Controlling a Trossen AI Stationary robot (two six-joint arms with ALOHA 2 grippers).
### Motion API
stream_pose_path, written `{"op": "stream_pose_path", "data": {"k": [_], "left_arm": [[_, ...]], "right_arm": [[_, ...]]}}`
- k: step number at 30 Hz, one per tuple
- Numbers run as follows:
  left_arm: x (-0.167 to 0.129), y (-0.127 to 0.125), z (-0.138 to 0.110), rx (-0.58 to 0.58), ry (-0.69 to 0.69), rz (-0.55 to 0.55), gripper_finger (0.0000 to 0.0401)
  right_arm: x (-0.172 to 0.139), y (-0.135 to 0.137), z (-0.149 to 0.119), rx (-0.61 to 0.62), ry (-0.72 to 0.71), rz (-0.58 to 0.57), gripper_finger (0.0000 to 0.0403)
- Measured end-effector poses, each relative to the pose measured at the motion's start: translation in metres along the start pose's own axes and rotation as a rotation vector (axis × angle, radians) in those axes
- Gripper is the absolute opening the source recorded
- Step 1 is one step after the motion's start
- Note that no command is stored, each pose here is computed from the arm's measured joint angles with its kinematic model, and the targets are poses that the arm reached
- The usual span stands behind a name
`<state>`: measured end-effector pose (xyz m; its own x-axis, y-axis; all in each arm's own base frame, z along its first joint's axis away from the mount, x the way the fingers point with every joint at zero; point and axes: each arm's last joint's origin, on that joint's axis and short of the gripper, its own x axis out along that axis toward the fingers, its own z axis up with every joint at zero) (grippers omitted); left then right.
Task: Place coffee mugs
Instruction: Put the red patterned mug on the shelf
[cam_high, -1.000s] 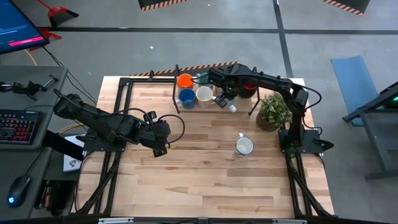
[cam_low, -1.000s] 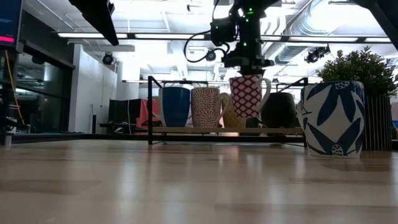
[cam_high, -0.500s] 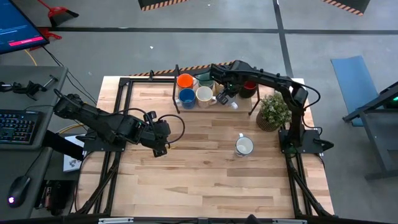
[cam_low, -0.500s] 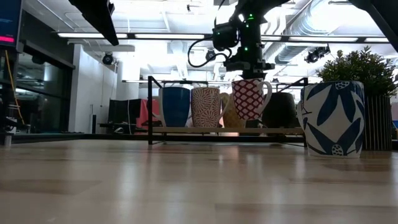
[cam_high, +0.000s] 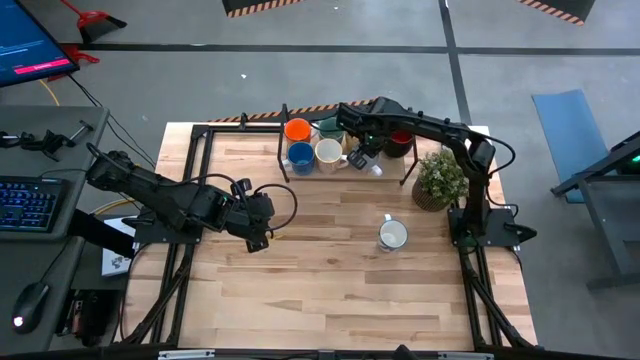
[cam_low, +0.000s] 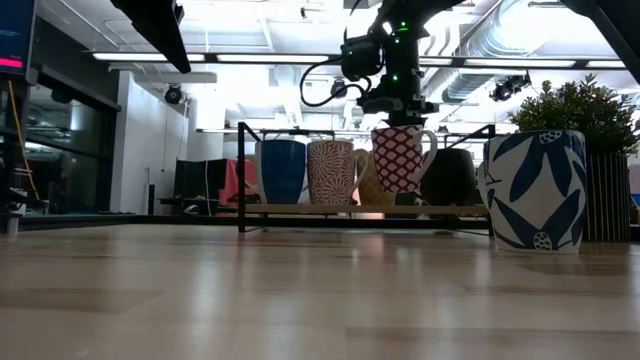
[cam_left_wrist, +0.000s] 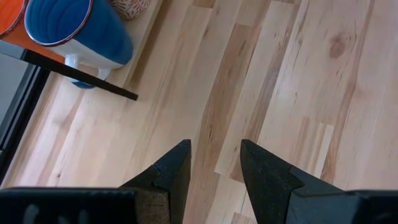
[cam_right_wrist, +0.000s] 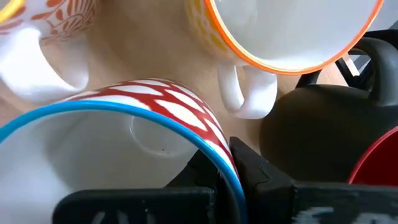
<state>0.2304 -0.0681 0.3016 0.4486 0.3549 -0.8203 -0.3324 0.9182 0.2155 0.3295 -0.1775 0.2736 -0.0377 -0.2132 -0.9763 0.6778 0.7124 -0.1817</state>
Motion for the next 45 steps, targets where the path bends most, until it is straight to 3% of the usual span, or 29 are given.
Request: {"op": "stream_pose_path", "data": {"k": [13, 45], "left_arm": [[0.000, 0.000, 0.000, -0.004, 0.000, 0.000, 0.0129], [0.000, 0.000, 0.000, -0.009, 0.000, 0.000, 0.0129]], "right_arm": [[0.000, 0.003, -0.001, -0.058, 0.015, 0.041, 0.0000], [0.018, 0.008, 0.007, -0.095, 0.020, -0.020, 0.0011]]}}
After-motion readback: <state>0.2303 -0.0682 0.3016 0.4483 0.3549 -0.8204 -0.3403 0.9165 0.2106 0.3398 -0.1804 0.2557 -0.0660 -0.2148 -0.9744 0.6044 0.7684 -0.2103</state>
